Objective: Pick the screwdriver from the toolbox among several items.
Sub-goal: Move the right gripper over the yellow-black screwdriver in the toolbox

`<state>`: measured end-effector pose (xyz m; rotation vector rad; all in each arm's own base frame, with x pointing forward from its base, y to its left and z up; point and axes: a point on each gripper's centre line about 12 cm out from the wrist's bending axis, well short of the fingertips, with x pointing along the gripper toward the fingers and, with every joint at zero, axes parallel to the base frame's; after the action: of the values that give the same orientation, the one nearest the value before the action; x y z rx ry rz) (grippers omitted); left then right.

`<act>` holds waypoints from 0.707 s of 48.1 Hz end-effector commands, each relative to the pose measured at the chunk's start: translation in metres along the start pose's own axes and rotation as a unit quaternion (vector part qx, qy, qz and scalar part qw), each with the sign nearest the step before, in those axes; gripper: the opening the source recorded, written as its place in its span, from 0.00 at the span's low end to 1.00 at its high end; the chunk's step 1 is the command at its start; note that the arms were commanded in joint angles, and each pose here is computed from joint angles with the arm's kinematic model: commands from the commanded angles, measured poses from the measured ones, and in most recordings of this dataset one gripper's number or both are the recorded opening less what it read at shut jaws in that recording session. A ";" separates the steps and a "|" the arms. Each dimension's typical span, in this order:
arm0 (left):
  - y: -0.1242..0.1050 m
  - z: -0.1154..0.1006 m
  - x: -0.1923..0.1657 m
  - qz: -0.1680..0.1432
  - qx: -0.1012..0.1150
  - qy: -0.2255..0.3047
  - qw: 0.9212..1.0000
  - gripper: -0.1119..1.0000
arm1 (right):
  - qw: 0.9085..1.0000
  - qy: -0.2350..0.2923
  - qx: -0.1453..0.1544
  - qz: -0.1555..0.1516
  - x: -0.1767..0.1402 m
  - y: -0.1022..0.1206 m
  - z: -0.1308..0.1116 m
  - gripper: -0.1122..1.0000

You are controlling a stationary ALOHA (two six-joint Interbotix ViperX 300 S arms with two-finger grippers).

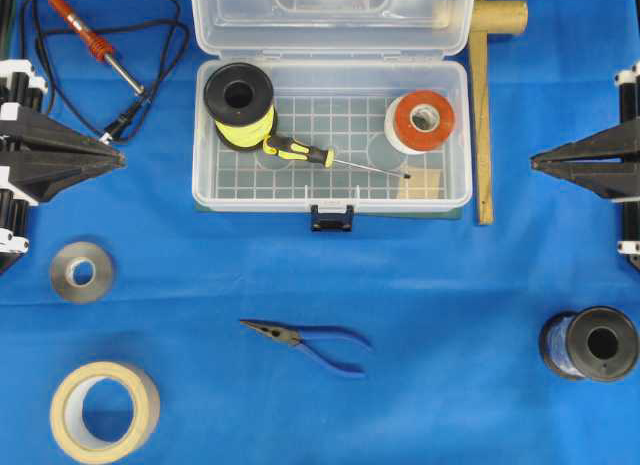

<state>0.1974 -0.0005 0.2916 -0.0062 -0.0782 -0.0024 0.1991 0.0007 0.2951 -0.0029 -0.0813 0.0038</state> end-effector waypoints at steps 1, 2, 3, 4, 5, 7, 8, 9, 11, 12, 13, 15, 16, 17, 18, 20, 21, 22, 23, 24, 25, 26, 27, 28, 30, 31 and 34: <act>0.001 0.006 0.002 0.003 -0.011 -0.011 1.000 0.10 | 1.000 -0.014 0.007 -0.005 0.004 -0.002 0.012 0.10; 0.001 0.007 0.002 0.003 -0.012 -0.011 1.000 0.10 | 1.000 -0.012 0.009 -0.005 0.006 -0.002 0.015 0.10; 0.001 0.007 0.002 0.003 -0.013 -0.011 1.000 0.10 | 1.000 -0.005 0.012 -0.005 0.008 -0.002 0.015 0.10; 0.001 0.006 0.002 0.003 -0.013 -0.011 1.000 0.10 | 1.000 0.001 0.017 -0.006 0.012 -0.002 0.016 0.10; 0.001 0.006 0.002 0.003 -0.013 -0.010 1.000 0.10 | 1.000 0.008 0.022 -0.007 0.014 -0.002 0.018 0.10; 0.001 0.005 0.003 0.003 -0.013 -0.008 1.000 0.10 | 0.999 0.030 0.032 -0.008 0.024 -0.003 0.021 0.10; 0.001 0.005 0.003 0.003 -0.013 -0.007 1.000 0.10 | 0.998 0.040 0.036 -0.008 0.029 -0.003 0.022 0.10; 0.001 0.004 0.003 0.003 -0.013 -0.005 1.000 0.10 | 0.998 0.049 0.041 -0.010 0.033 -0.003 0.024 0.10; 0.001 0.004 0.003 0.003 -0.014 -0.004 1.000 0.10 | 0.997 0.065 0.050 -0.013 0.043 -0.004 0.027 0.10; 0.001 0.003 0.003 0.003 -0.013 -0.003 1.000 0.10 | 0.996 0.072 0.056 -0.015 0.047 -0.005 0.029 0.10; 0.001 0.003 0.003 0.003 -0.014 -0.002 1.000 0.10 | 0.995 0.080 0.062 -0.016 0.052 -0.005 0.030 0.10; 0.001 0.002 0.004 0.004 -0.014 -0.001 1.000 0.10 | 0.992 0.097 0.073 -0.021 0.063 -0.007 0.032 0.10; 0.001 0.002 0.004 0.004 -0.014 -0.002 1.000 0.10 | 0.990 0.108 0.083 -0.026 0.071 -0.009 0.035 0.10; 0.001 0.003 0.004 0.003 -0.014 -0.002 1.000 0.10 | 0.989 0.116 0.088 -0.029 0.076 -0.011 0.035 0.10; 0.001 0.002 0.004 0.004 -0.014 -0.002 1.000 0.10 | 0.987 0.125 0.094 -0.034 0.082 -0.013 0.036 0.10; 0.001 0.003 0.004 0.004 -0.013 -0.002 1.000 0.10 | 0.984 0.142 0.103 -0.041 0.092 -0.016 0.039 0.10; 0.001 0.002 0.004 0.004 -0.013 -0.002 1.000 0.10 | 0.981 0.152 0.108 -0.045 0.097 -0.018 0.039 0.10; 0.001 0.002 0.004 0.004 -0.013 -0.002 1.000 0.10 | 0.979 0.162 0.111 -0.050 0.102 -0.020 0.039 0.10; 0.001 0.002 0.004 0.004 -0.013 -0.002 1.000 0.10 | 0.977 0.171 0.114 -0.054 0.107 -0.022 0.039 0.10; 0.001 0.002 0.004 0.004 -0.013 -0.002 1.000 0.10 | 0.975 0.181 0.119 -0.058 0.112 -0.024 0.038 0.10; 0.001 0.002 0.004 0.004 -0.013 -0.002 1.000 0.10 | 0.972 0.190 0.122 -0.063 0.117 -0.027 0.037 0.10; 0.001 0.002 0.004 0.004 -0.013 -0.002 1.000 0.10 | 0.969 0.200 0.126 -0.067 0.122 -0.029 0.036 0.10; 0.001 0.002 0.004 0.004 -0.013 -0.002 1.000 0.10 | 0.966 0.209 0.130 -0.072 0.127 -0.031 0.034 0.10; 0.001 0.002 0.004 0.004 -0.013 -0.002 1.000 0.10 | 0.964 0.218 0.135 -0.077 0.132 -0.034 0.033 0.10; 0.001 0.002 0.004 0.004 -0.013 -0.001 1.000 0.10 | 0.957 0.236 0.145 -0.087 0.143 -0.040 0.029 0.11; 0.001 0.002 0.004 0.004 -0.013 -0.001 1.000 0.10 | 0.954 0.243 0.151 -0.093 0.148 -0.042 0.027 0.11; 0.001 0.002 0.004 0.004 -0.013 -0.001 1.000 0.10 | 0.938 0.276 0.173 -0.115 0.164 -0.054 0.016 0.12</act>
<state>0.1989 0.0004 0.2900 -0.0313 -0.0705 0.0047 0.3446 -0.0410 0.3189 0.3228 0.4580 -0.1815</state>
